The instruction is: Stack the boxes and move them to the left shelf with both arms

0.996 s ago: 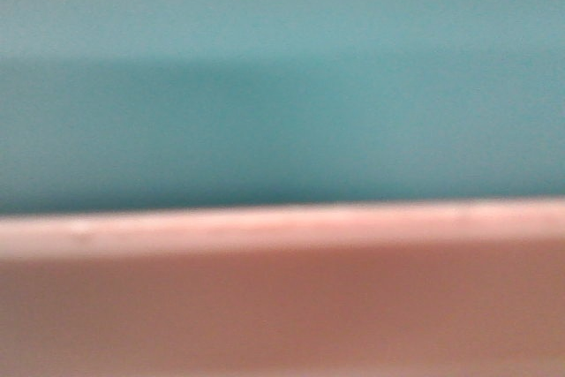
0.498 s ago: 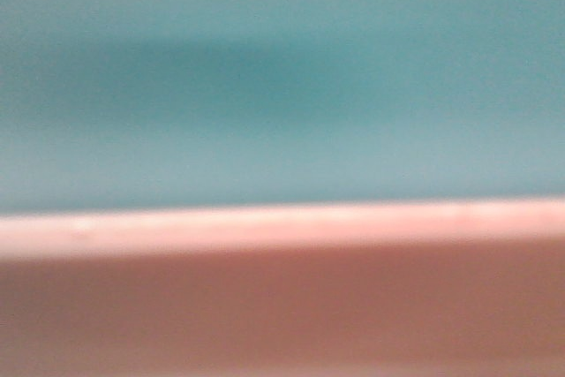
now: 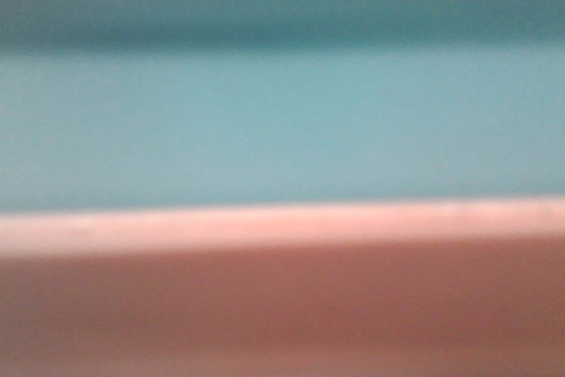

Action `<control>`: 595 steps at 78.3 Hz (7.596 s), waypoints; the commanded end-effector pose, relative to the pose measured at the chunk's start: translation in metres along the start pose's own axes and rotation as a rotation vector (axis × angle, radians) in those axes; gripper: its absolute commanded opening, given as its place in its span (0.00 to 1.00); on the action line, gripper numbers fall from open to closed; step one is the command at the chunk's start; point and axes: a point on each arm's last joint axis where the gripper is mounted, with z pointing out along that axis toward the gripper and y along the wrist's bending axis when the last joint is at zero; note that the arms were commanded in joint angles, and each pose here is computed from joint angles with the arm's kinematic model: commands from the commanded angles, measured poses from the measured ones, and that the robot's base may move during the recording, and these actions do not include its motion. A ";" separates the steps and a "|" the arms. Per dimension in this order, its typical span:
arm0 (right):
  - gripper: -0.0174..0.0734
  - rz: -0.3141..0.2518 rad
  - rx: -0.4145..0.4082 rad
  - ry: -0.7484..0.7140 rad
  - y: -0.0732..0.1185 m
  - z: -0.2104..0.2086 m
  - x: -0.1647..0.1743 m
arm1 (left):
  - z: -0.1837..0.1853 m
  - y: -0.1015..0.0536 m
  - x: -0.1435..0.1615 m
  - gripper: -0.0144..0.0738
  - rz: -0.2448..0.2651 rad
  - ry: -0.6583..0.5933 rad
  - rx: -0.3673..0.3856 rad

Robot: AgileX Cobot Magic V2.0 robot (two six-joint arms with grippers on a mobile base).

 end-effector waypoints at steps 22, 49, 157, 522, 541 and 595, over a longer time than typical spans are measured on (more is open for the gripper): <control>0.25 0.022 -0.095 -0.019 0.004 -0.018 -0.001 | -0.021 -0.006 0.012 0.16 -0.009 0.063 0.097; 0.25 0.022 -0.095 -0.019 0.004 -0.018 -0.001 | -0.021 -0.006 0.012 0.16 -0.009 0.063 0.097; 0.25 0.022 -0.093 -0.017 0.004 -0.018 -0.001 | -0.021 -0.006 0.012 0.16 -0.009 0.065 0.099; 0.68 -0.131 -0.143 -0.562 -0.003 0.027 -0.219 | 0.003 -0.010 -0.227 0.33 0.052 -0.648 0.037; 0.27 -0.126 -0.174 -0.629 -0.004 0.012 -0.222 | -0.004 -0.011 -0.229 0.17 0.055 -0.681 0.047; 0.25 -0.237 -0.292 -0.791 -0.019 -0.054 -0.146 | -0.056 0.007 -0.156 0.17 0.162 -0.772 0.167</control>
